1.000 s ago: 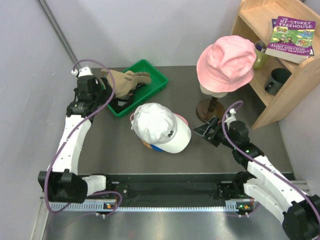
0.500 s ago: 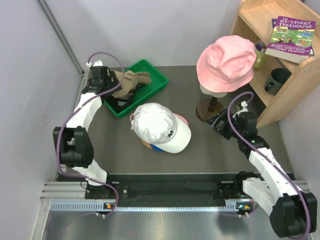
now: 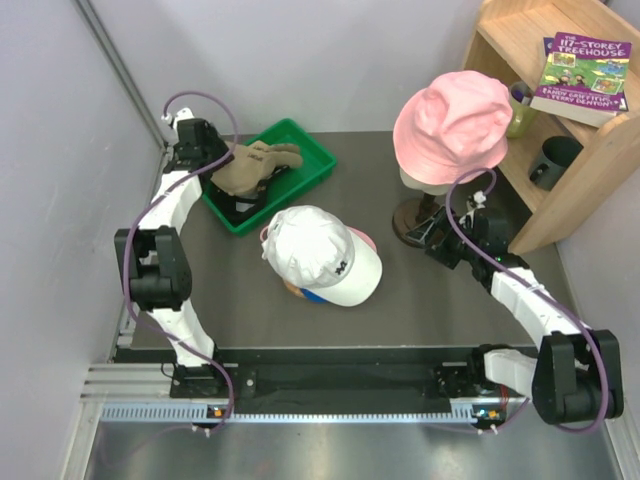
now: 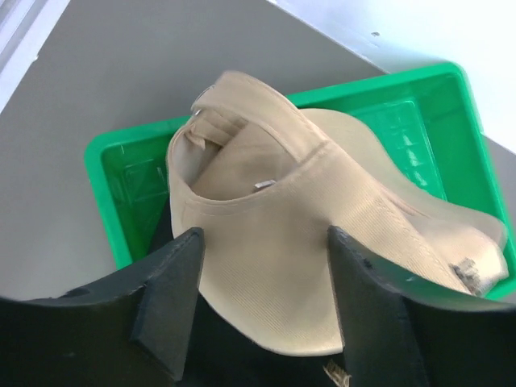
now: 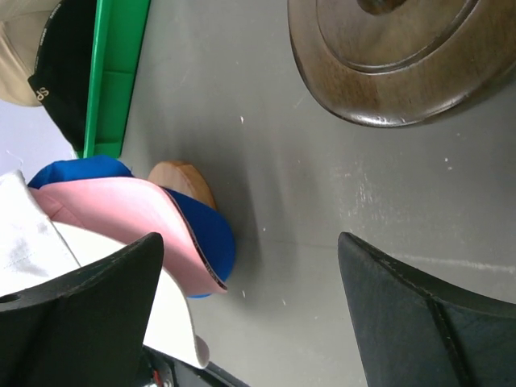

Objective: Stack the hats

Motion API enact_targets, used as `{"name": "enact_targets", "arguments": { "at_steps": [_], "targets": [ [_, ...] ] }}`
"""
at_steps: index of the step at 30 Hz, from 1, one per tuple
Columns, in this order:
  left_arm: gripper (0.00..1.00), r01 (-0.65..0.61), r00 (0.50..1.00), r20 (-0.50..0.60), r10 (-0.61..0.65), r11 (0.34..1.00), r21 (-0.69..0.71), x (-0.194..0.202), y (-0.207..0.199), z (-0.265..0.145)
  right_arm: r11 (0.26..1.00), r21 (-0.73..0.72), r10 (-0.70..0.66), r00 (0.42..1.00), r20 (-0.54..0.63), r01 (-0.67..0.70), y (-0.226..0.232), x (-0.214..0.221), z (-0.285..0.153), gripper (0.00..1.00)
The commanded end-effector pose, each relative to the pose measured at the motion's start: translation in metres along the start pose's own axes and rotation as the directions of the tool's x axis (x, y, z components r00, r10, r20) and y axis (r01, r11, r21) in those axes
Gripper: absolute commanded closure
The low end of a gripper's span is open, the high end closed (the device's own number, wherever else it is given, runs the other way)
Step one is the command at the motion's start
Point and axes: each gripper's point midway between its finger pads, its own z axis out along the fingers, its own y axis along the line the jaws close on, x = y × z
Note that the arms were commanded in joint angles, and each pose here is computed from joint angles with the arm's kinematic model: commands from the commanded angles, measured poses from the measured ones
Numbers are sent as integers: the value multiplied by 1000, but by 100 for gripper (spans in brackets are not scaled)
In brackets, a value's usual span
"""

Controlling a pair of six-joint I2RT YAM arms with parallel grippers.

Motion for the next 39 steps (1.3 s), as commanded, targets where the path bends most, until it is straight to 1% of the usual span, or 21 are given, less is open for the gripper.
{"name": "enact_targets", "arguments": {
  "at_steps": [1,3,4,6,7,9,15,16,17,18,21,23,24,26,27,31,32,33,37,38,39],
  "targets": [
    [38,38,998,40,-40,998,52,-19,-10,13,995,-80,-57,996,66,63,24,-31,2,12],
    [48,40,998,44,-44,997,69,-20,-12,16,994,-84,-61,996,66,67,25,-32,3,12],
    [60,41,998,44,-45,996,76,-20,-14,17,995,-80,-58,996,67,63,24,-33,4,12],
    [74,40,998,46,-44,995,89,-20,-16,20,994,-82,-61,996,65,66,24,-34,4,12],
    [90,35,998,44,-39,994,99,-19,-18,20,995,-79,-61,996,60,66,23,-34,5,12],
    [100,30,998,49,-36,994,109,-22,-20,19,994,-85,-64,996,59,69,24,-35,5,12],
    [100,31,996,81,-39,996,88,-32,-15,7,993,-91,-75,995,64,81,26,-35,1,12],
    [97,34,995,95,-43,995,96,-36,-16,3,993,-90,-75,995,62,80,25,-34,0,11],
    [82,37,993,109,-49,993,111,-41,-16,-3,993,-90,-76,995,65,82,25,-34,-1,12],
    [76,41,991,123,-57,991,125,-46,-18,-5,993,-89,-77,995,64,83,24,-33,-2,12],
    [50,79,984,146,-102,985,156,-62,-19,-9,992,-89,-83,994,72,90,23,-32,-5,12],
    [41,112,977,161,-141,978,179,-71,-18,-8,992,-89,-82,994,71,88,22,-31,-6,12],
    [34,119,976,157,-149,975,187,-71,-19,-6,992,-90,-82,994,70,89,22,-31,-6,12],
    [29,140,974,149,-169,973,185,-73,-17,5,992,-92,-81,995,65,87,22,-30,-6,12],
    [27,140,978,122,-170,966,218,-69,-24,8,992,-90,-79,995,59,85,21,-30,-4,12],
    [23,164,980,70,-189,950,266,-59,-34,29,991,-102,-80,996,45,84,23,-29,-2,12],
    [23,175,980,42,-193,949,264,-48,-33,39,991,-103,-82,996,44,86,23,-30,-1,12],
    [23,186,977,49,-208,941,284,-50,-37,42,991,-102,-81,996,41,84,22,-29,0,12],
    [35,204,974,34,-223,935,290,-44,-38,53,991,-104,-81,996,36,85,22,-29,1,12],
    [40,207,974,31,-224,940,273,-41,-34,56,991,-103,-80,996,37,84,22,-30,1,12],
    [42,210,975,20,-221,946,246,-38,-29,59,991,-104,-82,996,34,85,23,-29,2,12]
  ]
}}
